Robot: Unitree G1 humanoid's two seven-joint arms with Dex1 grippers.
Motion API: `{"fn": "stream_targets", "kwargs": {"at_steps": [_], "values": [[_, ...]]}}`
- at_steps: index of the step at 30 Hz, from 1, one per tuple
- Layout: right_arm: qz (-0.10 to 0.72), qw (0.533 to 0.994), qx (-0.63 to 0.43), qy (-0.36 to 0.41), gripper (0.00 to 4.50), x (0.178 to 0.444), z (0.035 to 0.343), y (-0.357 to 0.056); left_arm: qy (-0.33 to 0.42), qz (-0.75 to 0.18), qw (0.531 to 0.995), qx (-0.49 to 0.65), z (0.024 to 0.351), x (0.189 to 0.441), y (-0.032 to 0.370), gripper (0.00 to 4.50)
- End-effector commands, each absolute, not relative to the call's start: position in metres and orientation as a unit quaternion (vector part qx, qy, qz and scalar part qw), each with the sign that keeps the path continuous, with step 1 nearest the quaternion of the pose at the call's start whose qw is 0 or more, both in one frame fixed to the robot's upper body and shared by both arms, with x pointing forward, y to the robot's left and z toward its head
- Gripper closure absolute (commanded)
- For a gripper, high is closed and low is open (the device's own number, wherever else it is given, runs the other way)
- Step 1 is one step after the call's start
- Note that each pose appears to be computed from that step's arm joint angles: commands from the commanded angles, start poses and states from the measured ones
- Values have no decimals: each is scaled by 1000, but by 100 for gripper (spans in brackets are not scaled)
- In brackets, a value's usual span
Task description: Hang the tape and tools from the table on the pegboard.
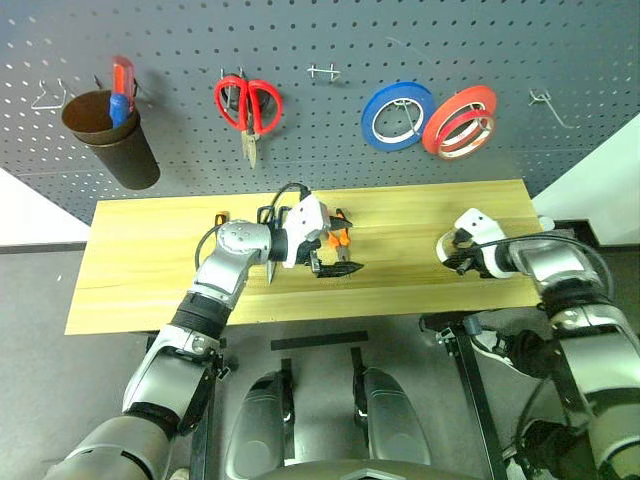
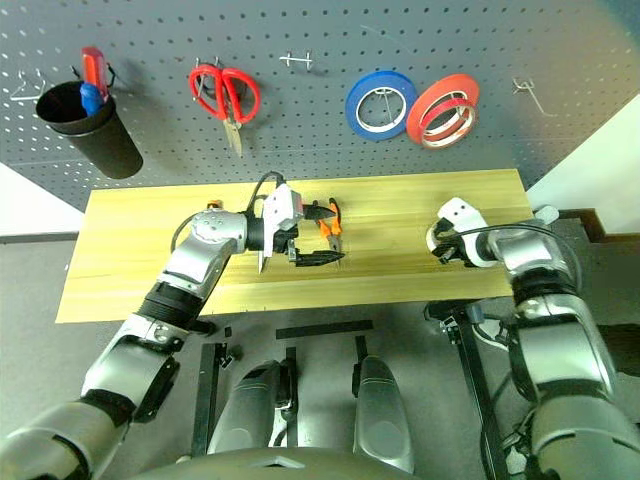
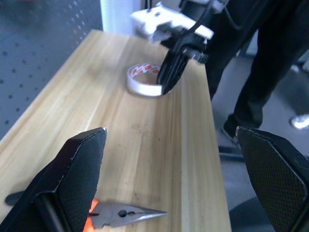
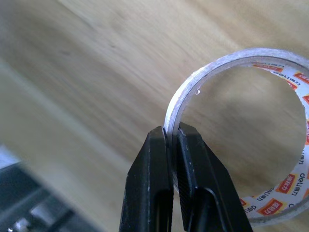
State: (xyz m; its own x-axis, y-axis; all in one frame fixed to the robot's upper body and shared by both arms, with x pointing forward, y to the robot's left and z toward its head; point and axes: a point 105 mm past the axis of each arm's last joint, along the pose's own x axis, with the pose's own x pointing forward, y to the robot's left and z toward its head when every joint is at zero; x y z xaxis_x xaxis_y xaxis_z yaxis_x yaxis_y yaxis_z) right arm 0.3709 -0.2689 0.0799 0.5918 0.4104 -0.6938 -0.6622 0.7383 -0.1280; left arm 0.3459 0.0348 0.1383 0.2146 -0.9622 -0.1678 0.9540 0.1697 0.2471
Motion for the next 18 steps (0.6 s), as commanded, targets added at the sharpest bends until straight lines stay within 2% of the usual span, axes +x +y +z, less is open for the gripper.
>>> {"fn": "stream_targets", "kwargs": {"at_steps": [1,5,10,18], "values": [[338,885,-191,257,449,360,113,-261,-53,-643,754,124,156,335,43,0],[352,891,-191,214,449,339,135,-256,-64,-663,742,76,174,321,57,0],[321,915,-201,136,449,331,169,-258,-96,-668,734,78,192,313,73,0],[285,927,-232,76,449,331,210,-270,-141,-621,766,91,218,328,83,0]]}}
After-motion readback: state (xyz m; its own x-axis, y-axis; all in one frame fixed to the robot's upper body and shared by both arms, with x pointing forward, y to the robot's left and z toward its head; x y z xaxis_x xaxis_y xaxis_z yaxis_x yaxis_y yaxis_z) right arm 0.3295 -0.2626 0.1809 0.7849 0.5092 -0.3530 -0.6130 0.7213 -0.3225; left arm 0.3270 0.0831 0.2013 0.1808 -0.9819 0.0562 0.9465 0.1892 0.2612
